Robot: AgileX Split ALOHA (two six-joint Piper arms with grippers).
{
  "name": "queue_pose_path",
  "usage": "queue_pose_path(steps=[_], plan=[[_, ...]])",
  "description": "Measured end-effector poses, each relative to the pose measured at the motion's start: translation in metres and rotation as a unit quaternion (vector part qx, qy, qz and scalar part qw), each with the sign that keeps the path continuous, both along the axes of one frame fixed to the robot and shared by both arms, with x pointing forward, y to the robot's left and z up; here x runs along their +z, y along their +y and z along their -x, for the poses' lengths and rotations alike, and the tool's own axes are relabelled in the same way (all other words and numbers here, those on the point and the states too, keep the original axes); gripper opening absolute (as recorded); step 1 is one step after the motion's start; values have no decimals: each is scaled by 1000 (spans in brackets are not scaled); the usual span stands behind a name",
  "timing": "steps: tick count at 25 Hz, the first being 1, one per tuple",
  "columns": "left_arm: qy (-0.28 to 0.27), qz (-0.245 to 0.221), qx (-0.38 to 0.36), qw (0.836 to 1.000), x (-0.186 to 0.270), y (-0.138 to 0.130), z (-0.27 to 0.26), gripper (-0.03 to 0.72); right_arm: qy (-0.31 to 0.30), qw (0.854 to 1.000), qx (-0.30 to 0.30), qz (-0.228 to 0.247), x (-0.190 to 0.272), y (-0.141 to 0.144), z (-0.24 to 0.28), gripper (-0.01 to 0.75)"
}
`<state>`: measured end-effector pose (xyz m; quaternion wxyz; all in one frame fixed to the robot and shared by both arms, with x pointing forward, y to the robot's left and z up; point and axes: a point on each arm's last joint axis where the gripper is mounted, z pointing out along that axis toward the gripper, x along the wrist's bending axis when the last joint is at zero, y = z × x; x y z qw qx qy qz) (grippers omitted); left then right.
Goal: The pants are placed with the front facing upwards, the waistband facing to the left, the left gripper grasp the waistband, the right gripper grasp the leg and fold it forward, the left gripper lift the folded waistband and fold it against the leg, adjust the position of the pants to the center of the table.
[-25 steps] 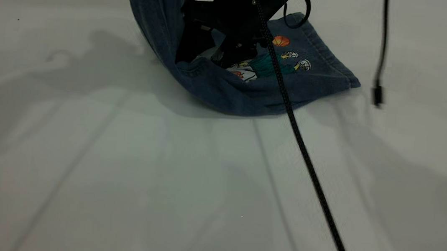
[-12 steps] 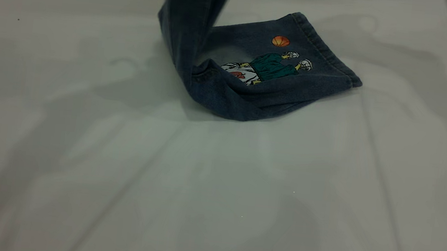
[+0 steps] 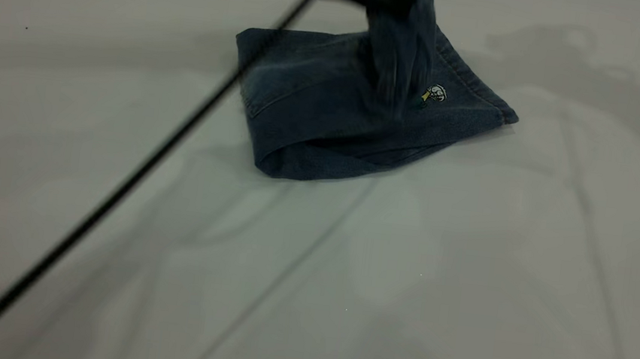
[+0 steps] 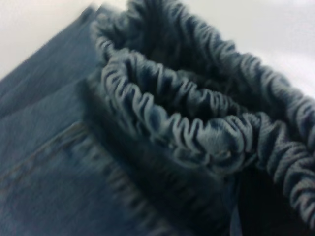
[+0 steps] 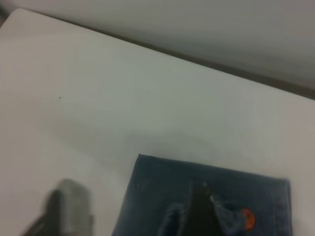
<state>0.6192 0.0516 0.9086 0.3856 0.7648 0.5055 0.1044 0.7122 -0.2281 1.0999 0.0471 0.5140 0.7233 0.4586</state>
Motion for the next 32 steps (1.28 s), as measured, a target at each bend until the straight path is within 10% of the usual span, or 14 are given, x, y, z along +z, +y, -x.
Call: queue_pose_path(steps=[6,15,25,32], plan=[[21,-4,-10,1000,-27,-9,-10,173,12,1000,14,0,-1,1,3,444],[-35,7,-75,997,26,-17,-9,628,21,1000,22,1,-2,2,5,444],[-200,-2,-77,977,178,48,4,588,40,997,67,25,-15,36,10,443],[-227,9,-51,973,234,98,22,580,136,971,89,174,-92,120,21,443]])
